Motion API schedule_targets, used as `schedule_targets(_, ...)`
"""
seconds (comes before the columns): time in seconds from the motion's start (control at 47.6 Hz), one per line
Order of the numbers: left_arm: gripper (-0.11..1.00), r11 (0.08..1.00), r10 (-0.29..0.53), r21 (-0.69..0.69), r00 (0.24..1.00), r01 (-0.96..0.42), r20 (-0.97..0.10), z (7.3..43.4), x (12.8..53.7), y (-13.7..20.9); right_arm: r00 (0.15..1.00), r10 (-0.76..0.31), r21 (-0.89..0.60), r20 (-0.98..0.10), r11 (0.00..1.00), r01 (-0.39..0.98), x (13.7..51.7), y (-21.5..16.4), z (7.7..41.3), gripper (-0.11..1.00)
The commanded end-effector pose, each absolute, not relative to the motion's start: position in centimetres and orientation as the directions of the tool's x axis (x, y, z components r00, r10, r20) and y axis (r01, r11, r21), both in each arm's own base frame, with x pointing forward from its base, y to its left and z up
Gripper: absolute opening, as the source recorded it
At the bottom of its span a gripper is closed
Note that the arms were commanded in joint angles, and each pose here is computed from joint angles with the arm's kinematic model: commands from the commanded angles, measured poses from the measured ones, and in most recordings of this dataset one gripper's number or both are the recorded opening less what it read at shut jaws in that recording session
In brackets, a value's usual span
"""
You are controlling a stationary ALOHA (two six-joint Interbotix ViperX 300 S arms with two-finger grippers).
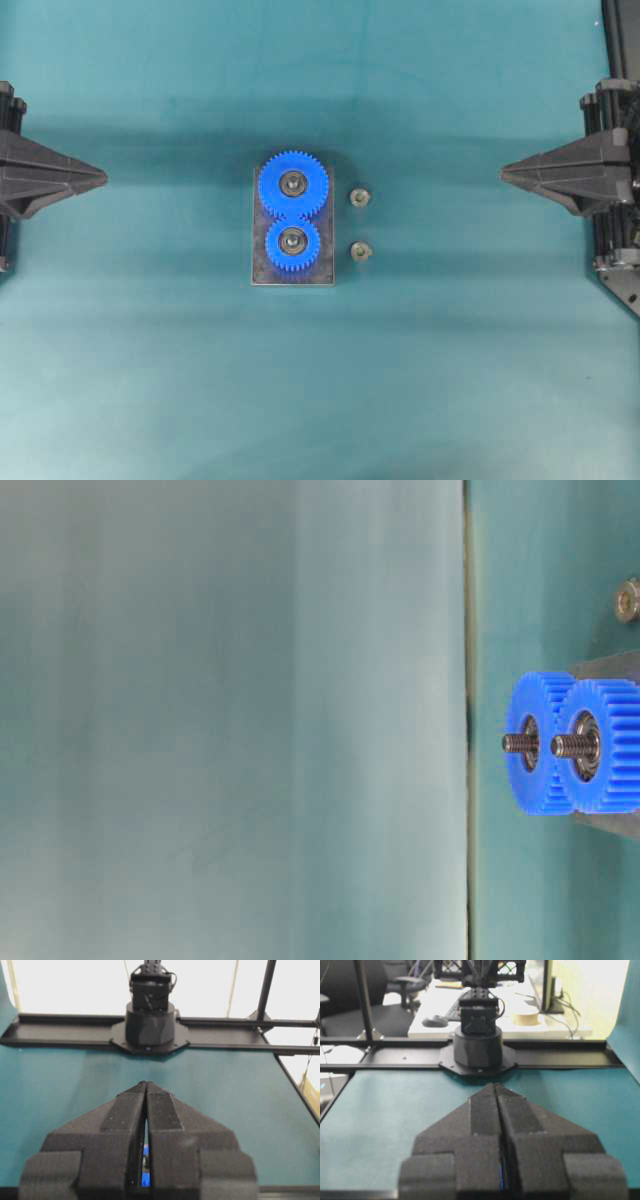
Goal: Insert the washer onto the shaft.
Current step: 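Move the right gripper toward the upper silver washer beside the plate, then lower the right gripper over the upper washer and close on it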
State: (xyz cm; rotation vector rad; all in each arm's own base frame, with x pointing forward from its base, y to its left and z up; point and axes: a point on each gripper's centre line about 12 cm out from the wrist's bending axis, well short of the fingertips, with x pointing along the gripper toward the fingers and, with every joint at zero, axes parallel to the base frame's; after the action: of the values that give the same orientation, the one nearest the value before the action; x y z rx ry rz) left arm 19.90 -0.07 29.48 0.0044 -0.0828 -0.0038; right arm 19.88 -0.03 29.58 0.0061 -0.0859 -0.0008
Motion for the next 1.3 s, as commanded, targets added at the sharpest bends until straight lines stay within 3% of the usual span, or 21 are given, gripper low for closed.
schedule_targets(0.0, 0.00, 0.999, -0.029, -0.025, 0.998, 0.031, 0.058, 29.5, 20.7, -0.6, 0.997, -0.007, 0.020, 0.081, 1.000, 0.005, 20.1, -0.1, 29.5, 0.01)
schedule_targets(0.084, 0.00, 0.999, -0.029, -0.040, 0.999, 0.030, 0.012, 29.5, 21.5, -0.6, 0.995, -0.017, 0.119, -0.094, 0.993, 0.028, 20.3, -0.3, 27.6, 0.01)
schedule_targets(0.189, 0.00, 0.999, -0.026, -0.039, 0.997, 0.024, -0.066, 29.7, 22.7, -0.6, 0.936, 0.004, 0.161, -0.353, 0.985, 0.057, 20.3, -0.1, 25.4, 0.01)
schedule_targets(0.252, 0.00, 0.999, -0.024, -0.037, 0.992, 0.020, -0.124, 29.8, 23.3, -0.5, 0.907, 0.003, 0.156, -0.422, 0.985, 0.069, 20.1, -0.2, 24.9, 0.01)
schedule_targets(0.483, 0.00, 1.000, -0.013, -0.029, 0.912, 0.001, -0.411, 26.4, 24.1, -0.4, 0.859, -0.060, 0.143, -0.509, 0.978, 0.153, 20.9, -1.8, 23.8, 0.01)
schedule_targets(0.882, 0.00, 1.000, -0.010, -0.028, 0.910, -0.002, -0.415, 26.6, 24.5, -0.3, 0.666, -0.067, 0.096, -0.743, 0.974, 0.205, 26.6, -3.4, 19.4, 0.01)
schedule_targets(1.28, 0.00, 0.999, 0.004, -0.029, 0.901, -0.019, -0.433, 26.3, 24.6, 0.1, 0.602, -0.094, 0.043, -0.793, 0.977, 0.209, 32.4, -5.7, 16.0, 0.01)
